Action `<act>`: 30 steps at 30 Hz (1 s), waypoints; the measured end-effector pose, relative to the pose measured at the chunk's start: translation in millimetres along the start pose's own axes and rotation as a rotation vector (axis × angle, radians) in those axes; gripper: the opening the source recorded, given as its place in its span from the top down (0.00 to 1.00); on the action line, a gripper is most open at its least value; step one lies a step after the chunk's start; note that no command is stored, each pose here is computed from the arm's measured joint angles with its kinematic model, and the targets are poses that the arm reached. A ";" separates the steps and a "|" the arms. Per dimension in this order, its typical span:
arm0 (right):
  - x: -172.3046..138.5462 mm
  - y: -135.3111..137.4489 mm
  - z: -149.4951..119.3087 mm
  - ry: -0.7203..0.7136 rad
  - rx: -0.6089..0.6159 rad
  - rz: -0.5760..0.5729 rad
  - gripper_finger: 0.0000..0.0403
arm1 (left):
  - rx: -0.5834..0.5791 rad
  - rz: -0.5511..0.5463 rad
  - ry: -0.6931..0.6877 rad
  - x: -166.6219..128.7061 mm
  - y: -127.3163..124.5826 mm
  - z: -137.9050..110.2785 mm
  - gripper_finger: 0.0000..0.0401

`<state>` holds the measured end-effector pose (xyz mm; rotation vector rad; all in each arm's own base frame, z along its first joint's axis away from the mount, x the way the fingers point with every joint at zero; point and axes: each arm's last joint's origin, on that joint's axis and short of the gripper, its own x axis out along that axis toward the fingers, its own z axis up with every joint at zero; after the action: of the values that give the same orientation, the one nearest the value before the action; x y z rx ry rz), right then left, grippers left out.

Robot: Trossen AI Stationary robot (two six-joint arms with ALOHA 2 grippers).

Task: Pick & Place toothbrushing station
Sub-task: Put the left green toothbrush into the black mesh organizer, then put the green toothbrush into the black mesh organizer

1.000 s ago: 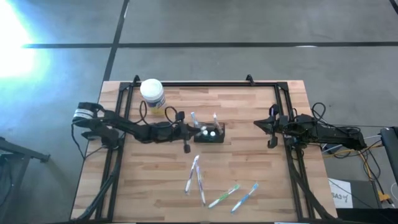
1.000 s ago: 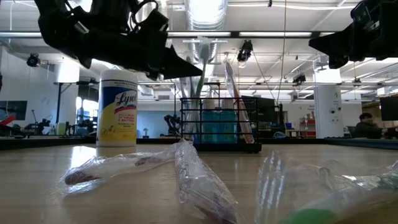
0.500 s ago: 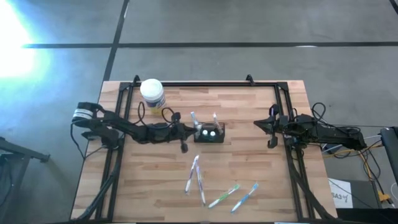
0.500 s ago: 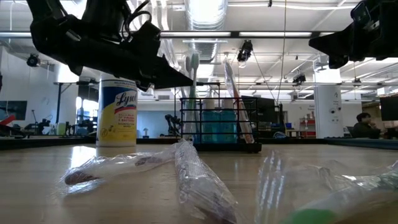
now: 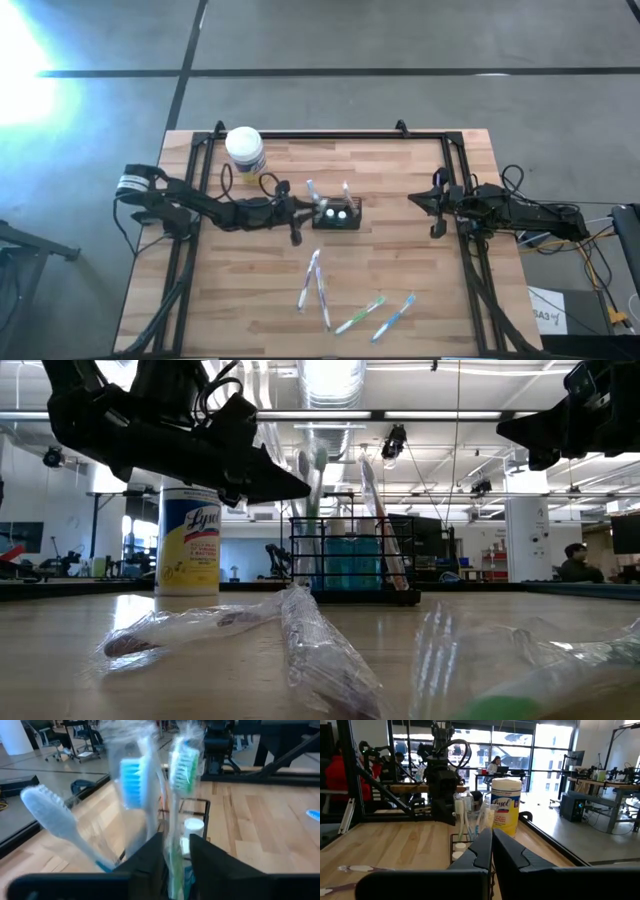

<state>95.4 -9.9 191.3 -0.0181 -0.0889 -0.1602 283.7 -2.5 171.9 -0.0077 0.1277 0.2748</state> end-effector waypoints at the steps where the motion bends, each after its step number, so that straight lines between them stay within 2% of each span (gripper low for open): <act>1: 0.0 0.0 0.0 0.000 0.000 0.000 0.98 | -0.003 0.000 -0.008 0.0 0.0 0.8 0.72; 8: 0.0 0.0 0.0 0.000 0.000 0.000 0.98 | -0.006 -0.001 -0.021 -0.5 0.0 2.8 0.46; 13: 0.0 0.0 0.0 0.000 0.000 0.000 0.98 | -0.007 -0.018 -0.031 -1.8 -0.4 5.7 0.36; 19: 0.0 0.0 -0.2 0.002 -0.004 0.000 0.98 | -0.021 -0.109 -0.096 -10.1 -1.9 23.0 0.35; 24: 0.0 0.0 -0.3 0.003 -0.004 0.000 0.98 | -0.076 -0.192 -0.148 -23.5 -3.9 43.7 0.35; 30: 0.1 0.1 -1.7 0.007 -0.006 0.000 0.98 | -0.089 -0.254 -0.087 -37.9 -16.7 63.5 0.39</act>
<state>95.7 -9.9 189.6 -0.0231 -0.0811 -0.1603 260.0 -27.2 239.5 -0.0999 0.0272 0.0270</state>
